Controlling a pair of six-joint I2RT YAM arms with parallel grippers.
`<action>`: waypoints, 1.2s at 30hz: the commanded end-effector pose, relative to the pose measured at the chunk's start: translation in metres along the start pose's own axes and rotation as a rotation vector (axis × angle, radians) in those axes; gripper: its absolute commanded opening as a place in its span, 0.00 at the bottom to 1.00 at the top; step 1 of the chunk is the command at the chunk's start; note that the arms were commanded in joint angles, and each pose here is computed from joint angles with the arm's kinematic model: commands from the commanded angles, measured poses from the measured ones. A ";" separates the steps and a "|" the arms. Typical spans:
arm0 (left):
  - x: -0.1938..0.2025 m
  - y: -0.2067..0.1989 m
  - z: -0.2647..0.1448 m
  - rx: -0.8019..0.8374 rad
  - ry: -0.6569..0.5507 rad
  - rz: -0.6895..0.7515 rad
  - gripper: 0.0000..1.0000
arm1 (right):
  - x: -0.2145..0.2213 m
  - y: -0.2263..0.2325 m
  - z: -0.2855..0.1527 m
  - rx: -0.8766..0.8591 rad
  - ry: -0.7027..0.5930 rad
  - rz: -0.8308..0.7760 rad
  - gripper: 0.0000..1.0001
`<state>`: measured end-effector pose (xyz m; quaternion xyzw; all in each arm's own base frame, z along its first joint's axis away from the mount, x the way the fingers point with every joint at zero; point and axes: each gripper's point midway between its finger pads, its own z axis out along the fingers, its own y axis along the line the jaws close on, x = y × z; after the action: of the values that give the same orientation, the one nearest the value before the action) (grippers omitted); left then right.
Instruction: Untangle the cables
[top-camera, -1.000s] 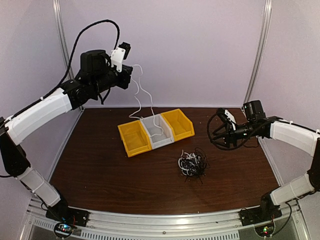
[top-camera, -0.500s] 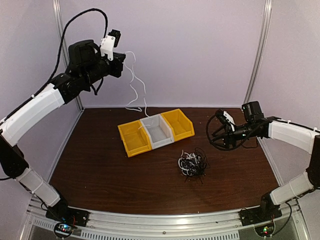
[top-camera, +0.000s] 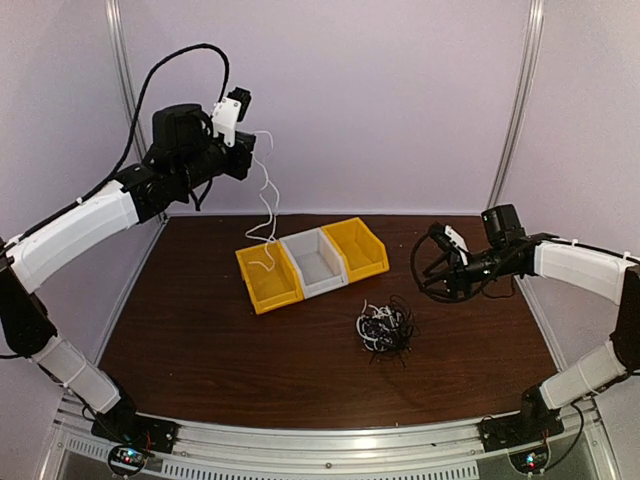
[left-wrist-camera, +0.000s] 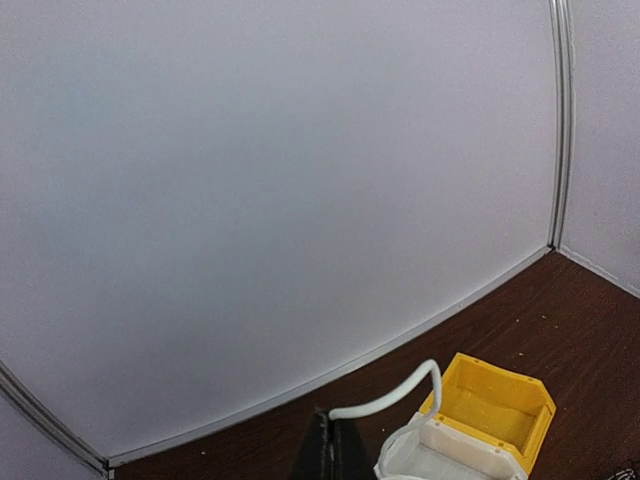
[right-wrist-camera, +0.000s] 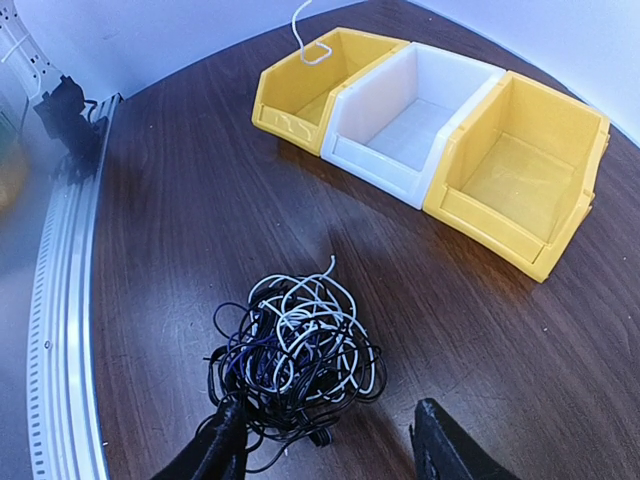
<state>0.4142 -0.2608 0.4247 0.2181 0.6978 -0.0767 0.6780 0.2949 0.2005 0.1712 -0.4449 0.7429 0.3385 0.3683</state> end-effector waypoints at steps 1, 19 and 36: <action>0.022 0.010 0.007 -0.035 0.006 -0.034 0.00 | 0.001 0.000 0.001 -0.016 0.007 0.001 0.57; 0.118 0.047 0.019 -0.075 0.168 -0.128 0.00 | 0.008 0.000 0.003 -0.029 0.030 0.002 0.57; 0.195 -0.023 0.049 0.137 0.288 -0.315 0.00 | 0.019 0.001 0.009 -0.072 0.072 0.021 0.56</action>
<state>0.4526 -0.2526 0.2178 0.1720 0.8197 -0.1729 0.5183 0.2875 0.1989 0.1439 -0.4557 0.7558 0.3461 0.3183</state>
